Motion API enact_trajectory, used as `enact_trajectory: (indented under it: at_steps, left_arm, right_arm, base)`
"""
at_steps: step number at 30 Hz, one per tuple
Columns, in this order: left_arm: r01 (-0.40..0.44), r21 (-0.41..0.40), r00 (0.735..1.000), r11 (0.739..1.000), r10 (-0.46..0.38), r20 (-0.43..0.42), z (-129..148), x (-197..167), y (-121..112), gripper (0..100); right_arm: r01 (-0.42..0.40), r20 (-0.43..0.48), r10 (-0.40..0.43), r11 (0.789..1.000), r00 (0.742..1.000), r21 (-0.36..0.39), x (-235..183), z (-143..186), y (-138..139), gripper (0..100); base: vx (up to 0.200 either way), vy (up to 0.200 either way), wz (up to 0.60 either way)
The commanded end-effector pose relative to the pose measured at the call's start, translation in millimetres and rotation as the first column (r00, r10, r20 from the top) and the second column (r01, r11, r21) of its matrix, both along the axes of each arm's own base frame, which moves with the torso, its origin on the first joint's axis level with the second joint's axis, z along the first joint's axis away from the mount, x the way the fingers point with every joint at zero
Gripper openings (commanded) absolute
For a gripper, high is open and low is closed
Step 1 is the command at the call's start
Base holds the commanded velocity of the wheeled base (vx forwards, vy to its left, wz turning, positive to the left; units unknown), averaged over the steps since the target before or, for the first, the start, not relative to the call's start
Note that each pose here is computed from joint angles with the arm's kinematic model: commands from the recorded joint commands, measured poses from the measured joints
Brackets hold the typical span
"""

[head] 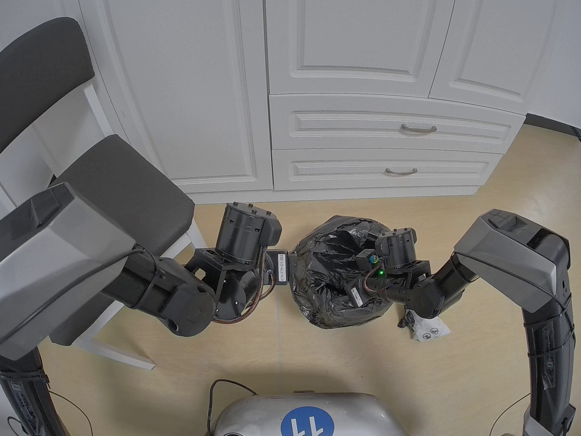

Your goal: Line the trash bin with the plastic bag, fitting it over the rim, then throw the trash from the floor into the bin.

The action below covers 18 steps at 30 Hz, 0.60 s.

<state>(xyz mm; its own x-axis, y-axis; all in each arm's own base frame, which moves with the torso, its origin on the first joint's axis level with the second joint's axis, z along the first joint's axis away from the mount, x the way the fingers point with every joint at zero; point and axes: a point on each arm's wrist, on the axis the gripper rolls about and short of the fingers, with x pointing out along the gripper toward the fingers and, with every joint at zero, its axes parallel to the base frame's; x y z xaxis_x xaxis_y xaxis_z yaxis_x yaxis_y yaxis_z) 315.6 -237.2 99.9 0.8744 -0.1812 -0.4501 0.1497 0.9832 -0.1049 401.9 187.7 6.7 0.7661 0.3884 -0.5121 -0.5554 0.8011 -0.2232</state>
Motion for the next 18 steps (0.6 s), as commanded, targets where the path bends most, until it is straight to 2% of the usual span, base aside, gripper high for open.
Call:
enact_trajectory:
  at_steps: [1,6,7,10,18]
  left_arm:
    - [-0.001,0.001,1.0,1.0,0.001,0.0,-1.4,1.4,-1.1,100]
    - [-0.001,-0.001,1.0,1.0,0.001,0.002,-1.3,1.9,-2.2,100]
    - [-0.002,-0.004,1.0,1.0,0.002,0.008,-1.0,2.0,-2.3,100]
    - [0.002,-0.005,1.0,1.0,-0.002,0.012,-1.1,1.6,-3.5,100]
    - [0.001,-0.006,1.0,1.0,-0.001,0.01,-1.5,1.4,-3.4,100]
  right_arm:
    - [0.012,-0.042,-0.013,0.999,0.999,-0.039,4.1,-24.3,-2.8,0]
    - [-0.016,-0.064,0.012,0.998,0.998,-0.054,-9.7,-17.7,-2.3,0]
    - [-0.045,-0.084,0.038,0.995,0.996,-0.091,-17.0,-16.7,-4.8,0]
    - [-0.107,-0.099,0.094,0.984,0.991,-0.14,-23.8,-14.0,-12.2,0]
    - [-0.185,-0.15,0.163,0.971,0.975,-0.149,-41.5,-21.9,-9.2,0]
  base:
    - [0.0,0.0,0.0]
    - [0.0,0.0,0.0]
    - [0.0,0.0,0.0]
    - [0.0,0.0,0.0]
    - [0.0,0.0,0.0]
